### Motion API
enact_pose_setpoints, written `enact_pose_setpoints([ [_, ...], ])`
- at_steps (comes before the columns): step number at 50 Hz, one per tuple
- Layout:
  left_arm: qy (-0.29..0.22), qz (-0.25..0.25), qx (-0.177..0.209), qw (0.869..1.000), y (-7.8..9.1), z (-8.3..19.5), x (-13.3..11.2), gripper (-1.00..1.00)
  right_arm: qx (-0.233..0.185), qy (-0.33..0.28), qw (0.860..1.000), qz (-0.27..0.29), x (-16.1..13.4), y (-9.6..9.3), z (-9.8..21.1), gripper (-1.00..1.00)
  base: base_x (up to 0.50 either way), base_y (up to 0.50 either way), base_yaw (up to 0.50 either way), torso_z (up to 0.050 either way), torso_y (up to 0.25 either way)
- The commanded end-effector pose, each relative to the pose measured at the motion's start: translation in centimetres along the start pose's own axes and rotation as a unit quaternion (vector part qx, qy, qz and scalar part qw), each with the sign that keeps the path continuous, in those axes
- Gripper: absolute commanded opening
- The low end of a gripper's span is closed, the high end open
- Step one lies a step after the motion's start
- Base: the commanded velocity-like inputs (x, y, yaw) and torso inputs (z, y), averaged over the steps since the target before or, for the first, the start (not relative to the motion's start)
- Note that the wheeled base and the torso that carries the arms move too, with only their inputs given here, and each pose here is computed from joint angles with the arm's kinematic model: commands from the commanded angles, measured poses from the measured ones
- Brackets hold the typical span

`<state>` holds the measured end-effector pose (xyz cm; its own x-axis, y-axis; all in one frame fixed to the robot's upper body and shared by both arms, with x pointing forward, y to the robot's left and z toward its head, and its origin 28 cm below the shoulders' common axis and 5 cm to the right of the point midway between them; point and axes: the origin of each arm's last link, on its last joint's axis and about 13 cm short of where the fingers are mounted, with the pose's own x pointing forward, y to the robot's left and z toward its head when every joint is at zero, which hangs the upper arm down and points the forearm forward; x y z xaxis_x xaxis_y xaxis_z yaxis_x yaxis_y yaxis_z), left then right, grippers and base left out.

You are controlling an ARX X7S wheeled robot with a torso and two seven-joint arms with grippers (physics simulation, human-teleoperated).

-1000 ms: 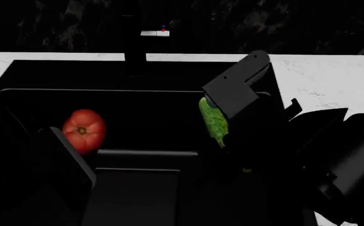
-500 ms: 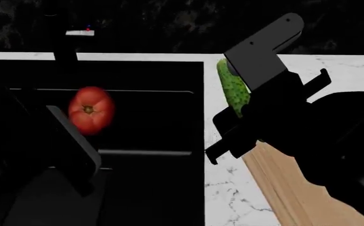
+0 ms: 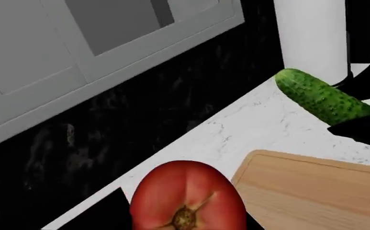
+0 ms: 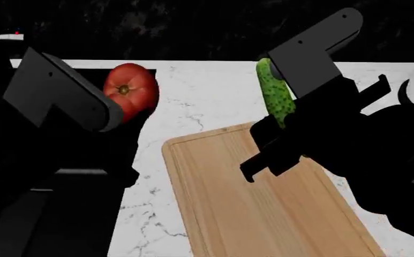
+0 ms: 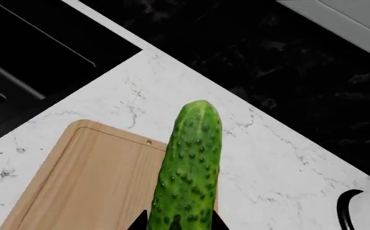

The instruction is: Pick the vegetables from the sink and place them on the cutting board.

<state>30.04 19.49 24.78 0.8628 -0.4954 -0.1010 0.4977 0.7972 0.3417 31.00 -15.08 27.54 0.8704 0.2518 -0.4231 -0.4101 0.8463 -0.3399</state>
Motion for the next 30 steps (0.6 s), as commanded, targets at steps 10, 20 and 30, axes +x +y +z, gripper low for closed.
enact_pose_setpoints([
  [10,-0.011,0.000,-0.073,0.997,-1.1,2.8,-0.1,-1.00,0.005,-0.021,1.000,-0.011,-0.4,-0.2,0.6,-1.00,0.00,-0.50,0.00,0.000,0.000],
  [20,0.028,0.065,-0.090,0.993,0.9,4.6,1.8,-1.00,-0.006,-0.033,0.999,-0.018,-0.8,0.2,0.8,-1.00,0.00,0.00,0.00,0.000,0.000],
  [30,0.091,0.061,-0.058,0.992,2.3,6.7,3.1,-1.00,-0.001,-0.017,1.000,-0.022,-0.9,0.2,0.7,-1.00,0.00,0.00,0.00,0.000,0.000],
])
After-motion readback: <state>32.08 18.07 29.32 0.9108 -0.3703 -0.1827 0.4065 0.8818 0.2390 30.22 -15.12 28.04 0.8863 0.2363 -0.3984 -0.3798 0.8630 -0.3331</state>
